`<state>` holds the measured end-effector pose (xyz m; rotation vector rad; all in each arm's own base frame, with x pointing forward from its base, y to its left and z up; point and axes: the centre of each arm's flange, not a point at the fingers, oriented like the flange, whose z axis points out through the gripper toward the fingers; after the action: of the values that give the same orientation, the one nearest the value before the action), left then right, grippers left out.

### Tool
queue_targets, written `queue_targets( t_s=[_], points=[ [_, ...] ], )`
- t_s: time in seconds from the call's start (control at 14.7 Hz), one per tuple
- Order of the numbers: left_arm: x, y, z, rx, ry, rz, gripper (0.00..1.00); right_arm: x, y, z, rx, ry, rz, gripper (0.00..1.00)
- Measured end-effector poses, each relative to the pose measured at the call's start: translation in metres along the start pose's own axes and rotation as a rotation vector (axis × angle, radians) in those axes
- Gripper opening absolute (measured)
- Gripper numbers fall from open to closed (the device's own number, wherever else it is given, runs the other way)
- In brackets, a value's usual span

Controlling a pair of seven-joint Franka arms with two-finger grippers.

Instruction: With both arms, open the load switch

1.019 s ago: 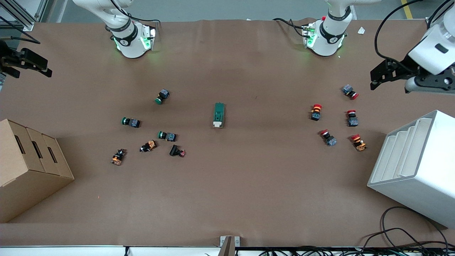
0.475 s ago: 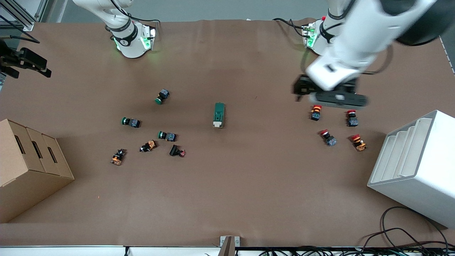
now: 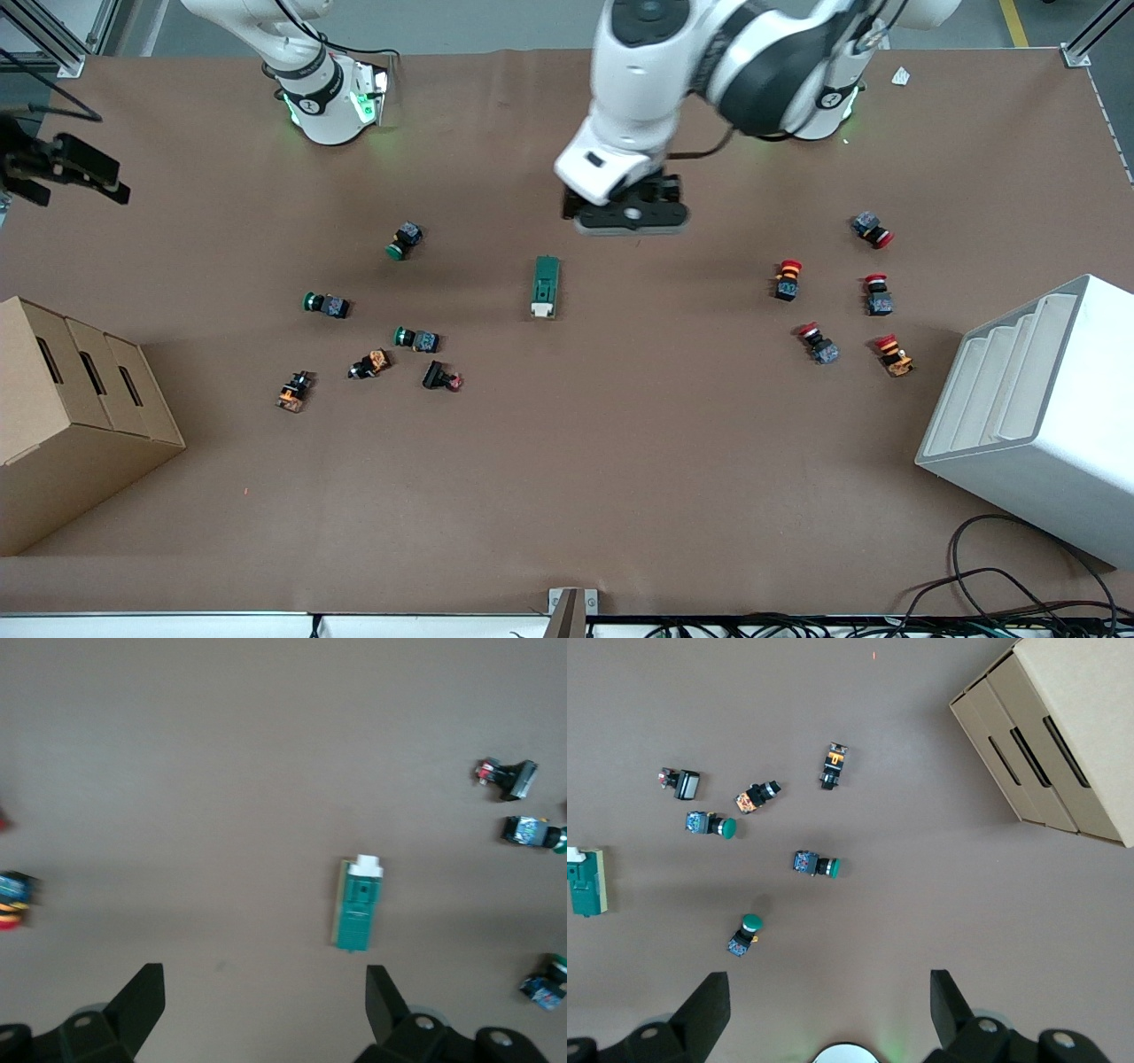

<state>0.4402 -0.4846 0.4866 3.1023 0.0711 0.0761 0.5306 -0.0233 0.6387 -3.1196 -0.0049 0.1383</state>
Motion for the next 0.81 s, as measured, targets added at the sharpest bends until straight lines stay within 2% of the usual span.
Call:
queue_targets(
  t_s=[0.14,0.34,0.48,0.68,0.81],
  points=[
    [-0.027,0.023,0.023,0.009,0.030,-0.024,1.00,0.022,0.005,0.025,0.000,-0.024,0.008,1.00],
    [-0.069,0.050,0.052,0.020,0.038,-0.068,1.00,0.059,0.017,0.071,-0.002,-0.046,0.024,1.00],
    [-0.099,0.068,0.071,0.050,0.081,-0.091,1.00,0.077,0.020,0.098,-0.011,-0.068,0.035,1.00],
    [-0.148,0.099,0.110,0.056,0.163,-0.132,1.00,0.083,0.005,0.111,-0.014,-0.090,0.160,1.00],
    [-0.178,0.115,0.137,0.055,0.210,-0.139,1.00,0.084,-0.034,0.115,-0.026,-0.098,0.273,1.00]
  ],
)
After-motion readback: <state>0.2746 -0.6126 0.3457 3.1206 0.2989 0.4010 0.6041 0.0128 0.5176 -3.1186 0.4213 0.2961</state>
